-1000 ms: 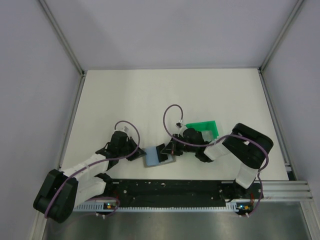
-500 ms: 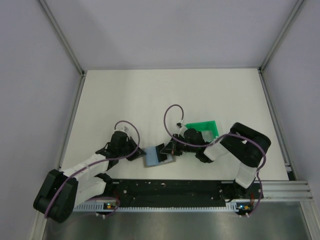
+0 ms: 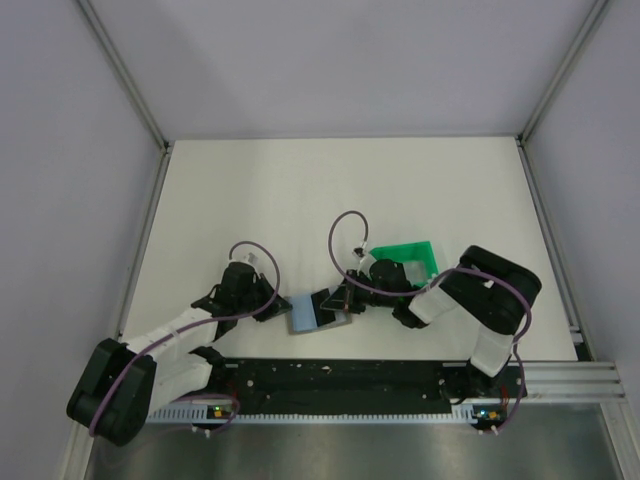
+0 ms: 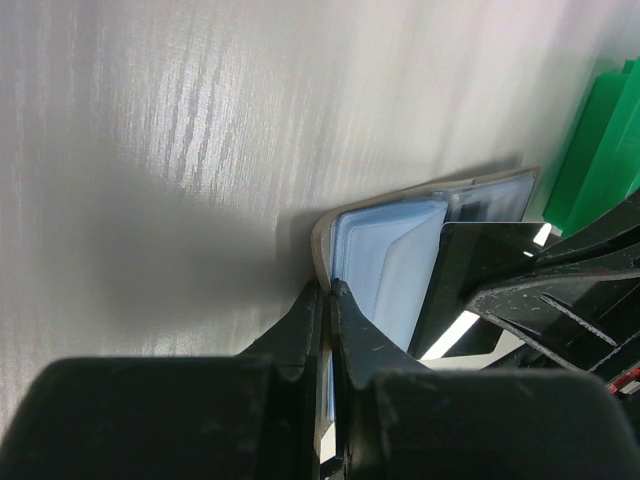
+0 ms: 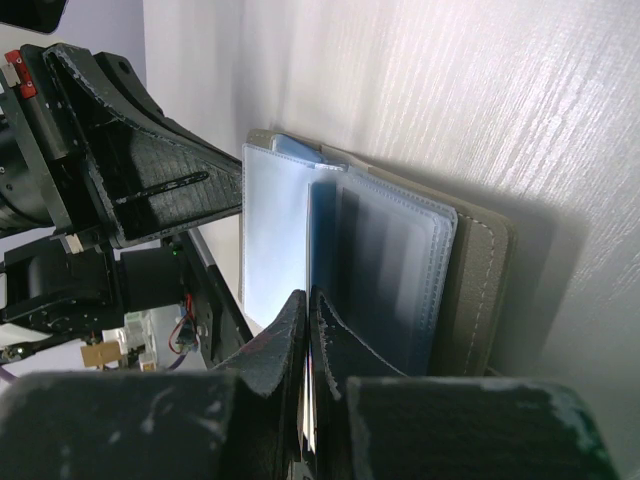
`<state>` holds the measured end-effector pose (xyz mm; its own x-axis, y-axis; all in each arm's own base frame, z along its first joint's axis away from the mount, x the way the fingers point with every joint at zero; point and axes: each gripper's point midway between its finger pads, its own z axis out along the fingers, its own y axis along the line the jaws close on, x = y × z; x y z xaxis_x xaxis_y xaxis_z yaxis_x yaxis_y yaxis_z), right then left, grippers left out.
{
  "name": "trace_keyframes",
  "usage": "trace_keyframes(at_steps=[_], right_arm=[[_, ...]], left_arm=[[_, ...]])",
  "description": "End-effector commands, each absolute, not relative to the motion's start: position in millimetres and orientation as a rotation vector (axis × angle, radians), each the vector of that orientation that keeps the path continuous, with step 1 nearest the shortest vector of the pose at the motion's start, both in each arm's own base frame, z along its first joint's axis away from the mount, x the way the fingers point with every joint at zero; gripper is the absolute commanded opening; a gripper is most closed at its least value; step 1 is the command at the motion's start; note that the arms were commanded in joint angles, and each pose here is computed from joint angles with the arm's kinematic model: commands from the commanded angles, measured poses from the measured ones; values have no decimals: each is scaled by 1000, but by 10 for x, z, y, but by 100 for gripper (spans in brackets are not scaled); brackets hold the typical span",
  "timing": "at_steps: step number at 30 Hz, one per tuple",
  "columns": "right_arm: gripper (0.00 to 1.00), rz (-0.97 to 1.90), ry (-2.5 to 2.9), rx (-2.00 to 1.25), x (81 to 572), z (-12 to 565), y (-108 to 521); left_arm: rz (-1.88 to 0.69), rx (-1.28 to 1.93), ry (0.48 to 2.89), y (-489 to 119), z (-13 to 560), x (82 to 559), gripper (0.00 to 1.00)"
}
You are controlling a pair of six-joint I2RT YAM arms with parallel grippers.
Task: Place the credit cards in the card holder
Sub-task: Insert the credit card into the card holder.
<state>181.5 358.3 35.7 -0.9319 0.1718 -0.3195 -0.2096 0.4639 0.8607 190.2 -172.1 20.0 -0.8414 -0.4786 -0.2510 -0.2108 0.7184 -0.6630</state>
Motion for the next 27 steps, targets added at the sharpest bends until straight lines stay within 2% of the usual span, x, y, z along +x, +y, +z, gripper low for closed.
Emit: trace_keyframes(at_steps=[1,18,27], right_arm=[[0,1483,2325,-50,1852,384,3645],[0,1399,2329,18,1997,369,3598],[0,1423,2333,139,1890,311,3523]], left_arm=[[-830,-553,2553,-1628,50,1825,0],[-833,-556,2554,-1627,43,1816,0],[-847,-565,2544,-1640,48,1827,0]])
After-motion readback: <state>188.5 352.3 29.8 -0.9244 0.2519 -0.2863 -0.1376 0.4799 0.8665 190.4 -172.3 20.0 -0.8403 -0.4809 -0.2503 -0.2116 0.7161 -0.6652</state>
